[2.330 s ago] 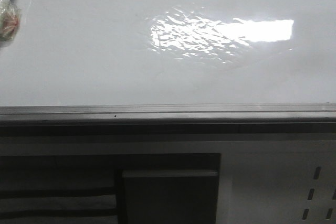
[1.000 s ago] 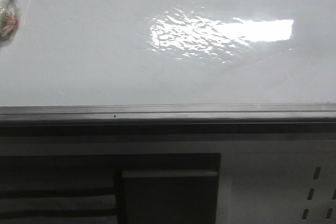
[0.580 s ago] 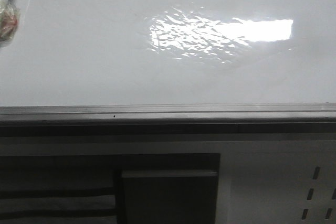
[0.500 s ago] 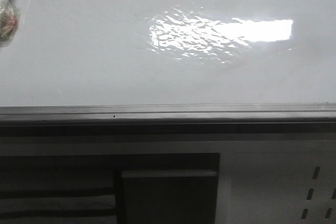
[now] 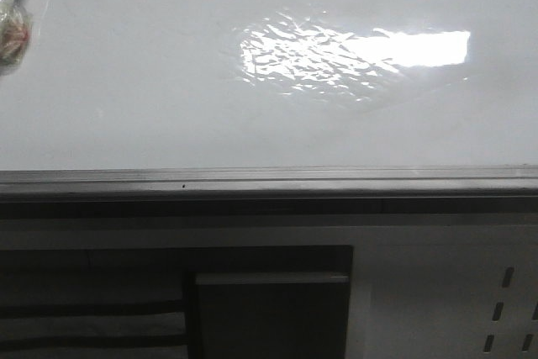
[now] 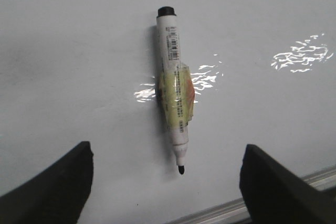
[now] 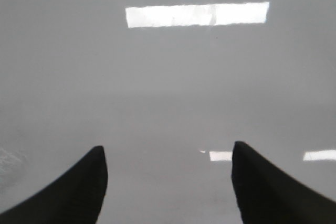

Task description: Write number 4 on whiteboard

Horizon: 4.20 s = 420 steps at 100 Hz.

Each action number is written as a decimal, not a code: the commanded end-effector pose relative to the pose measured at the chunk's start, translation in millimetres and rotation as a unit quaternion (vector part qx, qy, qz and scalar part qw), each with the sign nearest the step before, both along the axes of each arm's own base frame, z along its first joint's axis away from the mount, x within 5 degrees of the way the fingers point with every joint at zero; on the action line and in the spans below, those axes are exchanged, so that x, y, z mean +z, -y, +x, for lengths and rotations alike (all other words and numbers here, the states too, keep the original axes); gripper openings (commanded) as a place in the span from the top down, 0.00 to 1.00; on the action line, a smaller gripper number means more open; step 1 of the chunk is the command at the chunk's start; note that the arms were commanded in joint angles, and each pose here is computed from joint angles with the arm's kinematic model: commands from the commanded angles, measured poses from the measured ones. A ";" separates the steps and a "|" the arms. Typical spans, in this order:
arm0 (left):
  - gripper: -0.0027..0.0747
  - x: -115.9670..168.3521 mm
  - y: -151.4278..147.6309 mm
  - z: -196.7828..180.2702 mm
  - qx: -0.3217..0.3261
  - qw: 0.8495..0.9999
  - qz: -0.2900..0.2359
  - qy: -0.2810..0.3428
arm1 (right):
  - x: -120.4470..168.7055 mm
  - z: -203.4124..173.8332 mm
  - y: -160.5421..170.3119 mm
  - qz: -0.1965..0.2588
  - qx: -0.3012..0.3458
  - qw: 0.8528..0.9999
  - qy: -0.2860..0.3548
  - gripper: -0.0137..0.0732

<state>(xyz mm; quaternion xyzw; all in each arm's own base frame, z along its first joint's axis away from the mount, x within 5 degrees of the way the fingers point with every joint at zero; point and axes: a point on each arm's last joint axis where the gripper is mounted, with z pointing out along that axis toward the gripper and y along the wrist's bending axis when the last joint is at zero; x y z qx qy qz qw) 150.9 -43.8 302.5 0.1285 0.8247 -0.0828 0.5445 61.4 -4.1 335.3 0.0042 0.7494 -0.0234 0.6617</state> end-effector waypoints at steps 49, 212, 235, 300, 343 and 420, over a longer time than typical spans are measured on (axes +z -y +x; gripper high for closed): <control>0.35 -36.4 26.7 77.3 0.004 1.000 0.007 0.021 | 17.2 1.1 -0.4 -0.005 0.002 0.999 0.048 0.32; 0.99 75.6 137.8 18.6 -0.486 0.839 0.200 -0.142 | 62.6 88.8 -109.7 -0.140 0.569 0.792 -0.172 0.33; 0.99 85.1 162.6 9.0 -0.538 0.807 0.219 -0.103 | 62.1 98.0 -141.6 -0.192 0.613 0.758 -0.115 0.33; 0.99 90.4 172.2 -0.7 -0.562 0.792 0.223 -0.085 | 56.5 101.3 -156.8 -0.188 0.625 0.749 -0.114 0.59; 0.98 91.1 172.8 0.2 -0.559 0.795 0.221 -0.080 | 56.2 100.9 -156.8 -0.188 0.627 0.747 -0.115 0.84; 0.56 110.7 74.8 -25.5 -0.329 0.934 0.137 -0.024 | 55.2 80.2 -95.2 -0.155 0.367 0.900 -0.178 0.86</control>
